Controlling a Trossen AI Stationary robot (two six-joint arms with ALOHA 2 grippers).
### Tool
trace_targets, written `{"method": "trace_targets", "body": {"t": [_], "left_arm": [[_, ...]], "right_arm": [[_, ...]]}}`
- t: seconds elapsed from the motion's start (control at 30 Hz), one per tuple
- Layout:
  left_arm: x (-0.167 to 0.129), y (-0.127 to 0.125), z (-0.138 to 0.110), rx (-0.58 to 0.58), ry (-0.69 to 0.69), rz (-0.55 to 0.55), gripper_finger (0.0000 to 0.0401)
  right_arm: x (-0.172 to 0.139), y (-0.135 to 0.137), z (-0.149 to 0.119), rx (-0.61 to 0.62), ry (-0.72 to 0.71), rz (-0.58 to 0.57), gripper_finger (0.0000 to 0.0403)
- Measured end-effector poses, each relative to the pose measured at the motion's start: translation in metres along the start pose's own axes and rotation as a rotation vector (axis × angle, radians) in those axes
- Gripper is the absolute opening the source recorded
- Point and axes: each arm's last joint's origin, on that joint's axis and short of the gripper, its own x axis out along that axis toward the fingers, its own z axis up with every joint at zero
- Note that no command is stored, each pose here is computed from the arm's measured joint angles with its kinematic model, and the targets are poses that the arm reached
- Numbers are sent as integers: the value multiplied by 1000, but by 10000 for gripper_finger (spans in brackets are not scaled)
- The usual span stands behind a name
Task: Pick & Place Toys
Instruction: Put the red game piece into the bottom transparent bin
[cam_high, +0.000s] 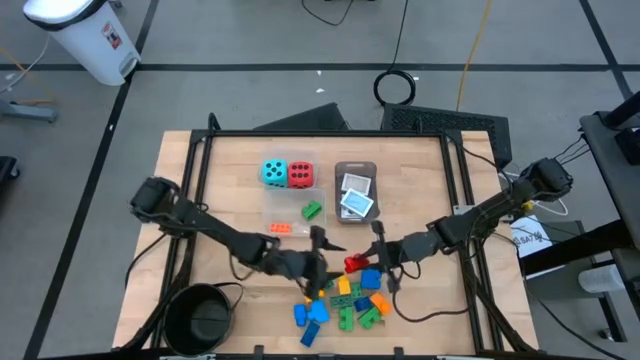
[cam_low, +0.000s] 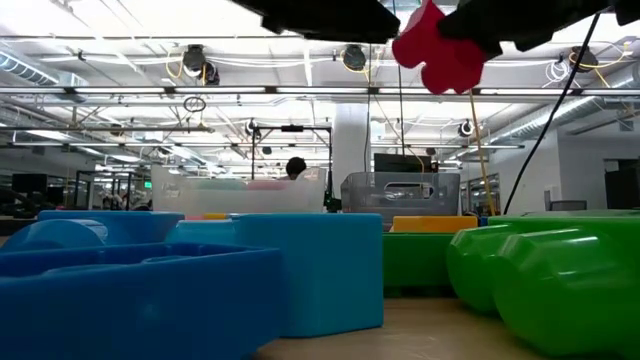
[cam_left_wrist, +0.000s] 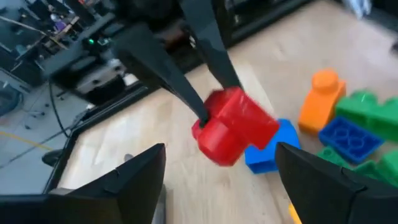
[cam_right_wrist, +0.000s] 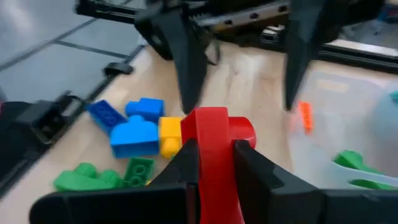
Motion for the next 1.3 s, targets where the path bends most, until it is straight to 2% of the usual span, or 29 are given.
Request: {"method": "trace_targets", "body": {"t": [0.2,0.37,0.47,0.73,1.13,1.3], "left_arm": [[22,-11,10,127,20,7,283],[35,-16,6,161,47,15,264],[35,-15,8,208,35,22,248],[29,-18,15,236,21,63,201],[20,-30,25,348,-32,81,199],[20,-30,25,348,-38,76,195]], "right_arm": [[0,0,1,27,-5,29,42],[0,1,2,36,-17,45,42],[0,1,0,34,-2,42,42],[0,1,0,33,2,40,42],[0,2,0,46,9,60,42],[0,2,0,52,7,90,42]]}}
